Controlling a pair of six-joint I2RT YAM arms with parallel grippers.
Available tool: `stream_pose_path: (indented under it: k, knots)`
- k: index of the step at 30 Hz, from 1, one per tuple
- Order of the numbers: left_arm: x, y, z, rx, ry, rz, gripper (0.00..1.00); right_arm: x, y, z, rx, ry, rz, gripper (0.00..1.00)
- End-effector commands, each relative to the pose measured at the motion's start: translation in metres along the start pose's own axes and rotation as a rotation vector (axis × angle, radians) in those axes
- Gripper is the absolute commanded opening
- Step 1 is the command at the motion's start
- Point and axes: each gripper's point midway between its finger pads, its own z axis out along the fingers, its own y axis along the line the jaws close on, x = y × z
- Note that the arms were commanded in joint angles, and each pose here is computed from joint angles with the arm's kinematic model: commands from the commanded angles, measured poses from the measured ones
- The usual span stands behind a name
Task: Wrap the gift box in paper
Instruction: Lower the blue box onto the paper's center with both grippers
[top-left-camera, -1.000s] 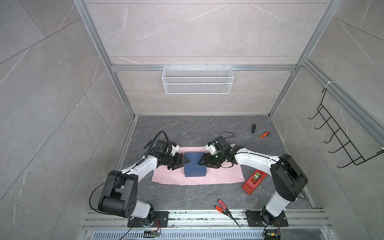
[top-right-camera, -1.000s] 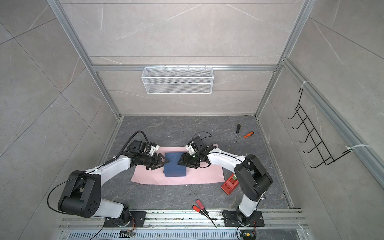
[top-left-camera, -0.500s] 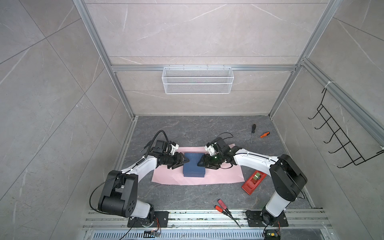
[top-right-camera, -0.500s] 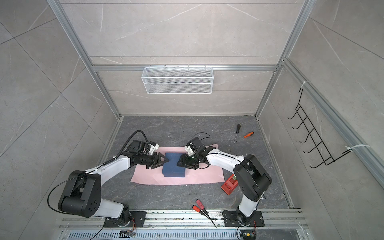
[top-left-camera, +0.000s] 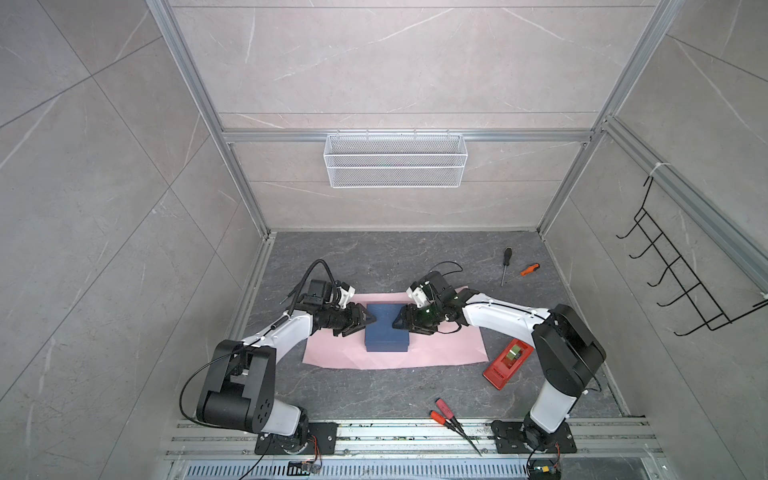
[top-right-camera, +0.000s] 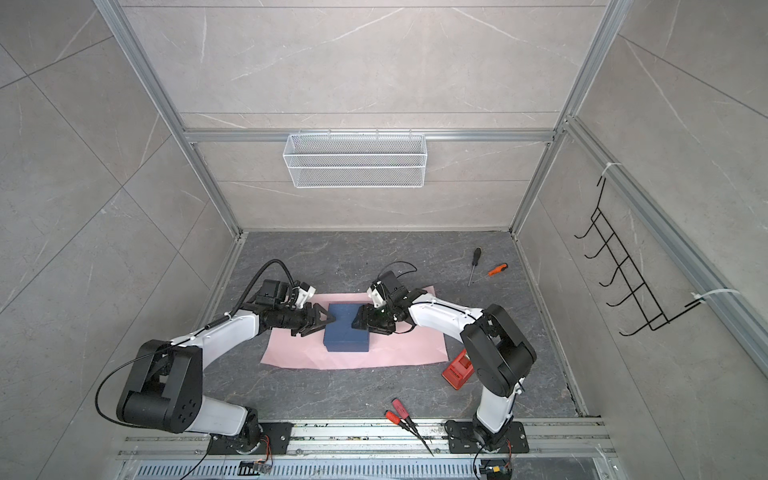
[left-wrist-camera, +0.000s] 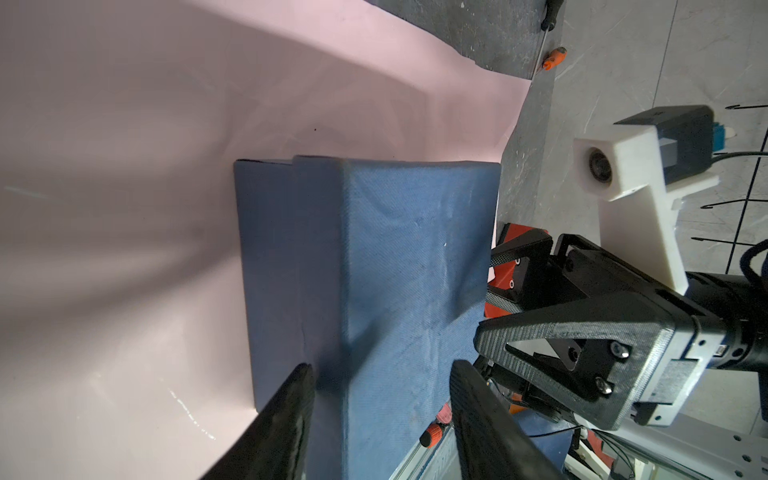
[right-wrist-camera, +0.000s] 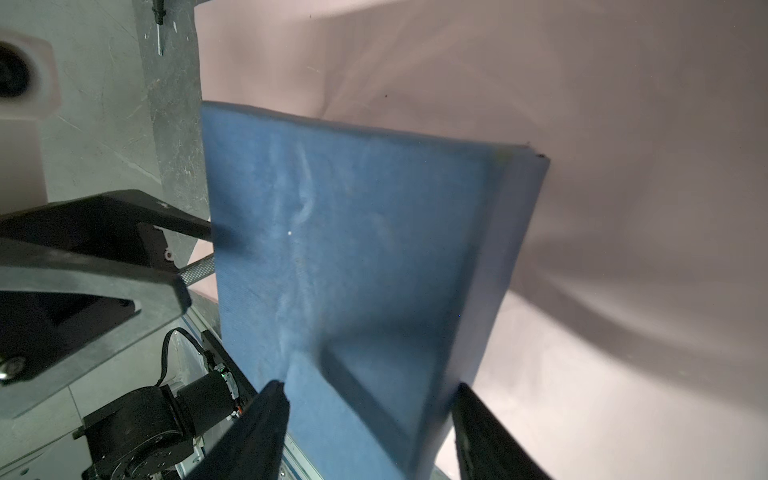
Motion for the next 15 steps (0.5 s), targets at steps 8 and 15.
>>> stream_pose_path:
  k: [8,15]
  knots:
    - [-0.0111,-0.0127,-0.0040,0.039,-0.026,0.031,0.55,-0.0089,0.0058,0.0029,0.005,0.003,-0.030,0.65]
    - [-0.0136,-0.0094,-0.0064,0.034,-0.041,0.025,0.55,-0.0119,0.0088,0.0037,-0.001,0.003,-0.035,0.65]
